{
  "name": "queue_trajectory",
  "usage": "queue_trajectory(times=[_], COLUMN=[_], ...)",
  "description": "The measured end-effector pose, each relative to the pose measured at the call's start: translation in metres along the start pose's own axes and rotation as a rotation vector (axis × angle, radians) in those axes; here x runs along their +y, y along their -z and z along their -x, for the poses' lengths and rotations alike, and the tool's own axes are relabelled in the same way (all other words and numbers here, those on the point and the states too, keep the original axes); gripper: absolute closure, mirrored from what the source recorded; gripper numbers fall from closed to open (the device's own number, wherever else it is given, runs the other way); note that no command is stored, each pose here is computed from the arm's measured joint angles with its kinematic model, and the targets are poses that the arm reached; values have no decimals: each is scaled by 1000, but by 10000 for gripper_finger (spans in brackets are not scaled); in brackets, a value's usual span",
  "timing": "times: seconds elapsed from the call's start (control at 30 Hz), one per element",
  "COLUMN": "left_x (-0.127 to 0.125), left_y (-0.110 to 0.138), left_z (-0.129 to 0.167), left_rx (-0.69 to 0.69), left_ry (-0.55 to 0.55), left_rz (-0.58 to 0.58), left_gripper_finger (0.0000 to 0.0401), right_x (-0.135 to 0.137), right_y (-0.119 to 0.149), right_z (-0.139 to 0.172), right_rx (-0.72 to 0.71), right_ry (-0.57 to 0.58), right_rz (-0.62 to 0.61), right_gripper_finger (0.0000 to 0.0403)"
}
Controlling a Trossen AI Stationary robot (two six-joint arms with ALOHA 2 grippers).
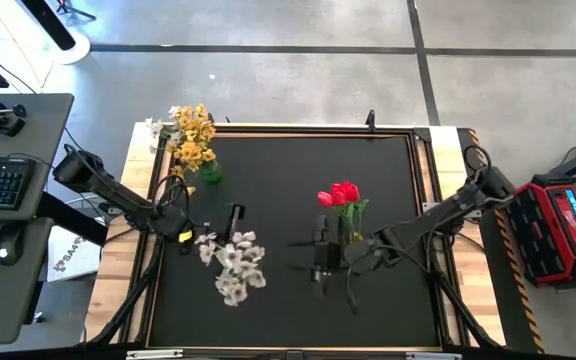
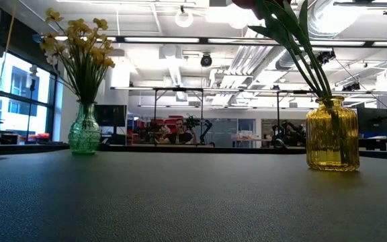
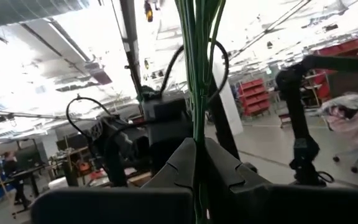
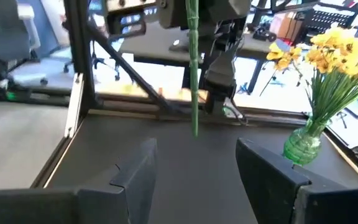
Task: Sort flowers into vase by color
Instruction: Put the white clustered flowers into the green flower vase
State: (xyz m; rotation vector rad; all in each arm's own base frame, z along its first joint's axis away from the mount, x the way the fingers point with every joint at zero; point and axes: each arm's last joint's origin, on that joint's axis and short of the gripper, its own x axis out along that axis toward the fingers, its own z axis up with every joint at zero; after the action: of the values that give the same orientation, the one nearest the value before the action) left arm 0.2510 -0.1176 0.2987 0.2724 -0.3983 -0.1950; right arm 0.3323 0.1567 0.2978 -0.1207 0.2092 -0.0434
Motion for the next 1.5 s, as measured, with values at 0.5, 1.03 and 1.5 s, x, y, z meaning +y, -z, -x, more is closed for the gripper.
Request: queue_trajectory(times=[0.5, 1.03, 1.5], left_x=[-9, -11, -1], left_y=[19, 25, 9], left_z=[-30, -18, -28], left_rx=[43, 346, 434], left_ry=[-1, -139, -150], left_rz=[-73, -19, 5], left_gripper_finger=[401, 291, 231], right_x=[-7, -5, -14], right_y=[3, 11, 17], right_z=[-15, -14, -18], right_rx=[-44, 40, 98], right_ry=[-51, -25, 4], right_rz=[-30, -57, -88], right_gripper_finger=[287, 399, 402])
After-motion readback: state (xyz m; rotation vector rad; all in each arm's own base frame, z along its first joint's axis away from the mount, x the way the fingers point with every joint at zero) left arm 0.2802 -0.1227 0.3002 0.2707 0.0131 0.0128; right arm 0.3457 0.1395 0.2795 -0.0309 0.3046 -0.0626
